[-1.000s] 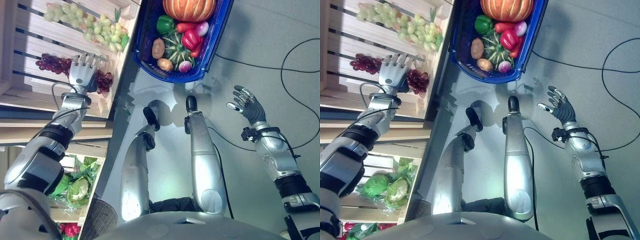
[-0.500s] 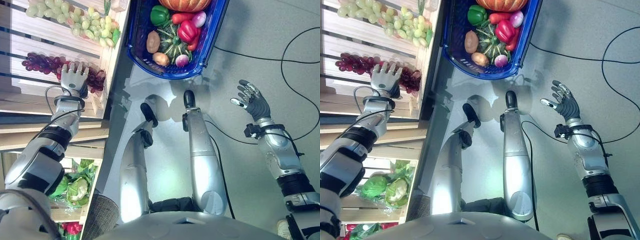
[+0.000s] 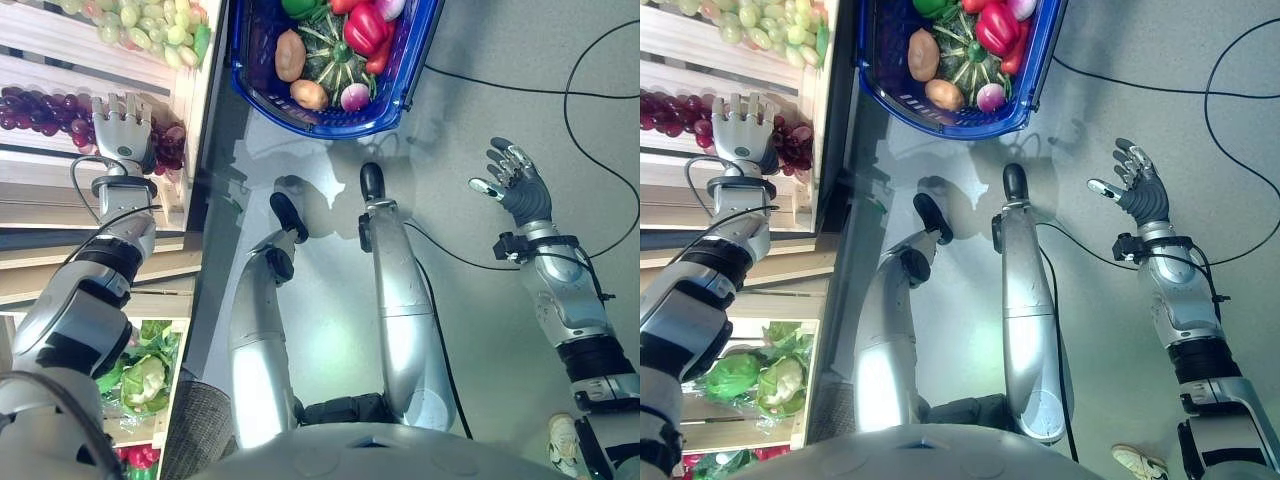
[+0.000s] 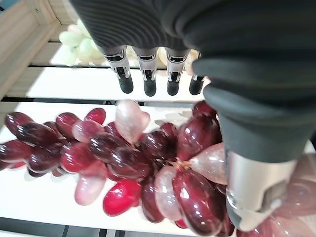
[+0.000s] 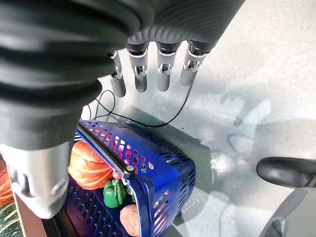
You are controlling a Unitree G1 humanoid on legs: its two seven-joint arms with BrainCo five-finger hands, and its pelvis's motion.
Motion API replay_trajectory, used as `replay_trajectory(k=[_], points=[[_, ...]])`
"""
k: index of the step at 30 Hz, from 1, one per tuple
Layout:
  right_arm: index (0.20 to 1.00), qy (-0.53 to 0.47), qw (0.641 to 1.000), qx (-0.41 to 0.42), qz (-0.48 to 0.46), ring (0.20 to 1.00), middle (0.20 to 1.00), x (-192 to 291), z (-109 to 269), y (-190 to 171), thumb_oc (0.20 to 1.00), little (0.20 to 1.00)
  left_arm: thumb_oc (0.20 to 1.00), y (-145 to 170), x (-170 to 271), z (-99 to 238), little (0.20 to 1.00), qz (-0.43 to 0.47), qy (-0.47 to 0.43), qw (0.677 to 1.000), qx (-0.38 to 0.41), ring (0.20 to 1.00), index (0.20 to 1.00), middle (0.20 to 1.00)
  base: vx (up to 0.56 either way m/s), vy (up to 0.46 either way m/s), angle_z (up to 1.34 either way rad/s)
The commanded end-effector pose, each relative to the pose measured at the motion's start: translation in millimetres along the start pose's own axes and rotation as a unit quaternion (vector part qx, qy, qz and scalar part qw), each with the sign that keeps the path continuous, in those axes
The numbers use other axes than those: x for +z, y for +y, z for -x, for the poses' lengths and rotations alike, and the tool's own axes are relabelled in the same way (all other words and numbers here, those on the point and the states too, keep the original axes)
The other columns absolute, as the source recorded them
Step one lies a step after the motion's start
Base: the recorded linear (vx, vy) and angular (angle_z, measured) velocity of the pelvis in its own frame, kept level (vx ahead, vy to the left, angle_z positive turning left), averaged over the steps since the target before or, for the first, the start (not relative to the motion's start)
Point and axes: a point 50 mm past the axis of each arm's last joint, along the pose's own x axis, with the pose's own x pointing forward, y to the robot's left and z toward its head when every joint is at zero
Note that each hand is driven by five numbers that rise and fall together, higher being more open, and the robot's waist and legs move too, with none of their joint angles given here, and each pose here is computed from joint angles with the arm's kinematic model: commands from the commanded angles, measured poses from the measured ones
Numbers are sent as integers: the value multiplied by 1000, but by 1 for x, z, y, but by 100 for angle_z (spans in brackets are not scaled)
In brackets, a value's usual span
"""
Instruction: Pick up fruits and vegetables into the basket
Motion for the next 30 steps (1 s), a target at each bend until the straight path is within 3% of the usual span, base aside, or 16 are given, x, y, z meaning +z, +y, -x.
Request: replay_trajectory(k=[1,24,25,26,27,28,30], points=[[1000,-51,999,14,-13,1000,1000,14,2,12,1000,1000,1000,-13,-29,3,1000,-54,55,997,-9,1000,1000,1000,0,0,0],[1000,-103,995,8,-5,1000,1000,37,-10,8,1000,1000,1000,-28,-30,13,1000,-74,85,993,-45,1000,1000,1000,-3,1,-1],[1000,-105,994,9,-6,1000,1000,38,-11,8,1000,1000,749,-29,-32,14,749,-73,89,992,-45,749,749,749,0,0,0],[1000,-106,994,11,-7,1000,1000,39,-11,8,1000,1000,561,-29,-32,14,561,-70,92,992,-43,561,561,561,0,0,0],[1000,-107,994,11,-8,1000,1000,39,-11,8,1000,1000,482,-29,-33,14,482,-65,95,992,-42,482,482,482,0,0,0],[1000,-110,994,13,-11,1000,1000,40,-11,8,1000,1000,200,-29,-34,14,200,-62,98,992,-49,200,200,200,0,0,0],[1000,-111,994,17,-14,1000,1000,41,-11,8,1000,1000,200,-31,-34,15,200,-45,103,992,-54,200,200,200,0,0,0]])
